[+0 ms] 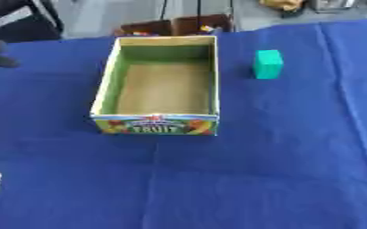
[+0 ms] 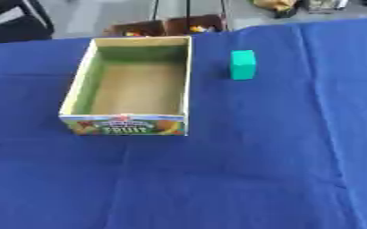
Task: Pick up objects on the table and place them in the box.
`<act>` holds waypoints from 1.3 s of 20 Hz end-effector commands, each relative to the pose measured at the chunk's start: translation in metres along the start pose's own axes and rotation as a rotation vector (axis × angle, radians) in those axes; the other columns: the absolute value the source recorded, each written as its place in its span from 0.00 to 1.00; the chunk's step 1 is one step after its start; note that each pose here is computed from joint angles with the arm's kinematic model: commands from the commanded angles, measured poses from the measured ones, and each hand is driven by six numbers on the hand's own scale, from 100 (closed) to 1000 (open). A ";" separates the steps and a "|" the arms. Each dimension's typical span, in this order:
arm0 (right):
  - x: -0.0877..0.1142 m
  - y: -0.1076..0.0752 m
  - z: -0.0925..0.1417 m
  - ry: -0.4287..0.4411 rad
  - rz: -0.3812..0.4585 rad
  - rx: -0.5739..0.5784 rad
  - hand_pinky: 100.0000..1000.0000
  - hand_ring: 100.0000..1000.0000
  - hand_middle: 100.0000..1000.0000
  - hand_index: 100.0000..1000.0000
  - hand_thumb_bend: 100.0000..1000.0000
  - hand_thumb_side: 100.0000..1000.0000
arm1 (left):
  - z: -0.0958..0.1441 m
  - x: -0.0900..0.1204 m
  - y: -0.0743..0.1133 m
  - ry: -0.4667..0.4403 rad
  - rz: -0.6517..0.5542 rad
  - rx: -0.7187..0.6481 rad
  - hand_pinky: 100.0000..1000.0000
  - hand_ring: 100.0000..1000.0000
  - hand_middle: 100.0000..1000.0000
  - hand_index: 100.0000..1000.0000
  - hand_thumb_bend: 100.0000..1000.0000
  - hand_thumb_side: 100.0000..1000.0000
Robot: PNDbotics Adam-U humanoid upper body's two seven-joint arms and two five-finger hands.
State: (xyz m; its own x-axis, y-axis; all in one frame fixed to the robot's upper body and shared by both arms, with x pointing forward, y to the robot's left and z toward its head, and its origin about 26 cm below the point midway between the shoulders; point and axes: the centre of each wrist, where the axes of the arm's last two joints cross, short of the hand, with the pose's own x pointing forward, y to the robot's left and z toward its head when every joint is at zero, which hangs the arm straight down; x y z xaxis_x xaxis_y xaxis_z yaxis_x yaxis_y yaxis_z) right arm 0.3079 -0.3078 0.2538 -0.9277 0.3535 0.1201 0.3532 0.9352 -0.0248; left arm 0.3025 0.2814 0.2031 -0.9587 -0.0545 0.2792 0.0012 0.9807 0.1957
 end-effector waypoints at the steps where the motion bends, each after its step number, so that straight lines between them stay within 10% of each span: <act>1: 0.005 -0.003 -0.008 -0.031 0.002 0.014 0.72 0.81 0.61 0.82 0.02 0.57 | -0.007 0.005 0.001 -0.028 -0.002 -0.014 0.59 0.69 0.78 0.99 0.00 1.00; 4: 0.006 -0.002 -0.013 -0.045 0.005 0.041 0.72 0.81 0.61 0.82 0.09 0.60 | -0.007 0.005 0.002 -0.030 0.003 -0.015 0.59 0.69 0.78 0.99 0.00 1.00; 10: 0.017 0.008 -0.067 -0.190 0.073 0.176 0.70 0.81 0.67 0.83 0.36 1.00 | -0.005 0.005 0.002 -0.016 0.012 -0.019 0.59 0.69 0.78 0.99 0.00 1.00; 23: -0.025 0.031 -0.138 -0.184 0.349 0.490 0.73 0.85 0.72 0.90 0.16 1.00 | -0.003 0.005 0.001 0.003 0.025 -0.029 0.59 0.69 0.78 0.99 0.00 1.00; 26: -0.043 0.037 -0.150 -0.175 0.399 0.578 0.73 0.86 0.71 0.90 0.62 1.00 | -0.002 0.005 0.001 0.006 0.026 -0.032 0.59 0.69 0.78 0.99 0.00 1.00</act>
State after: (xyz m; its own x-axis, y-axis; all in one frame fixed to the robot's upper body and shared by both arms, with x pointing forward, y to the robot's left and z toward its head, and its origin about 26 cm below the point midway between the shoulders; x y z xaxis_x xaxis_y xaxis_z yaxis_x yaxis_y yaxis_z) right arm 0.3764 -0.2842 0.3878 -0.7933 0.5931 -0.1373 0.5650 0.6332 -0.5290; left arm 0.3017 0.2796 0.1993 -0.9499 -0.0249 0.3116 0.0373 0.9806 0.1922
